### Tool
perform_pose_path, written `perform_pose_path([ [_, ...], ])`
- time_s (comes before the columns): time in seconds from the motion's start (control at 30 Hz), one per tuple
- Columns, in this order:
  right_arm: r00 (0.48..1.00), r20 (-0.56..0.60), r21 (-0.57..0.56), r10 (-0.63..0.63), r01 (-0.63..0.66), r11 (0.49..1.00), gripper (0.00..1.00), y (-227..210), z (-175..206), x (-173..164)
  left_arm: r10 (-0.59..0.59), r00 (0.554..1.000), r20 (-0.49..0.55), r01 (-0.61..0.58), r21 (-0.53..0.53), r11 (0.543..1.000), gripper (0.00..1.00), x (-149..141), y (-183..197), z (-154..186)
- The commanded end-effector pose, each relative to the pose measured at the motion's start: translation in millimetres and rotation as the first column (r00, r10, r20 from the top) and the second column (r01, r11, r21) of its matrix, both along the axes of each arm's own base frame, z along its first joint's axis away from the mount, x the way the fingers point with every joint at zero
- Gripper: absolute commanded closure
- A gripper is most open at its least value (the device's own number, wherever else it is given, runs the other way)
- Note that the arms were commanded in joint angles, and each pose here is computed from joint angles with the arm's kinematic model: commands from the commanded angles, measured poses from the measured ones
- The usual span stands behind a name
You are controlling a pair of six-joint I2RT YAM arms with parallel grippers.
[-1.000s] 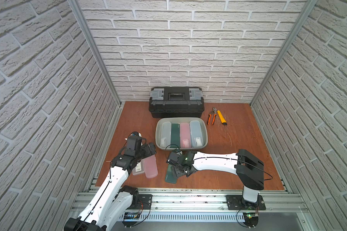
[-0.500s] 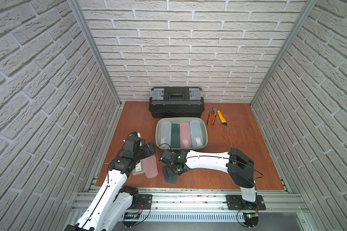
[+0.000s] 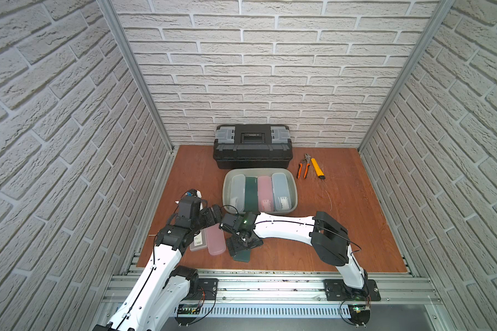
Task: Put the pencil case into the storage box
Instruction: Pick up the pencil case from the center of the board.
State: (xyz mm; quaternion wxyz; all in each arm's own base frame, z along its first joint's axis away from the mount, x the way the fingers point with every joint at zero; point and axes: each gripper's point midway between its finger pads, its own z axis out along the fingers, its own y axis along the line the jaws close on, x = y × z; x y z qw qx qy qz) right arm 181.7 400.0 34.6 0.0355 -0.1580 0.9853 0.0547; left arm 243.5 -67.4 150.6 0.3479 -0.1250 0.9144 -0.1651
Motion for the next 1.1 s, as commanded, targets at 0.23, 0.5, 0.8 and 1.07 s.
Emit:
perform_pose_path([
  [0.23,0.998,0.057,-0.179,-0.013,0.023,0.984,0.07,-76.0,-10.9,-12.3,-0.012,1.0,0.015,0.012,-0.012,1.0,0.01,-2.5,-1.0,1.1],
  [0.5,0.994,0.108,-0.173,0.006,0.013,0.985,0.08,-90.0,1.1,-9.1,-0.002,1.0,0.023,0.003,-0.052,0.999,0.02,-4.1,-4.2,1.5],
  [0.8,0.99,0.14,-0.08,-0.02,0.032,0.996,0.03,-79.0,24.2,-5.7,-0.002,0.999,0.032,0.004,-0.065,0.998,0.01,-3.8,-5.8,2.7],
  [1.07,0.998,0.069,-0.109,-0.015,0.023,0.994,0.06,-75.0,-5.1,-14.5,0.002,0.999,0.041,0.001,-0.06,0.998,0.02,-5.4,-3.9,6.1],
])
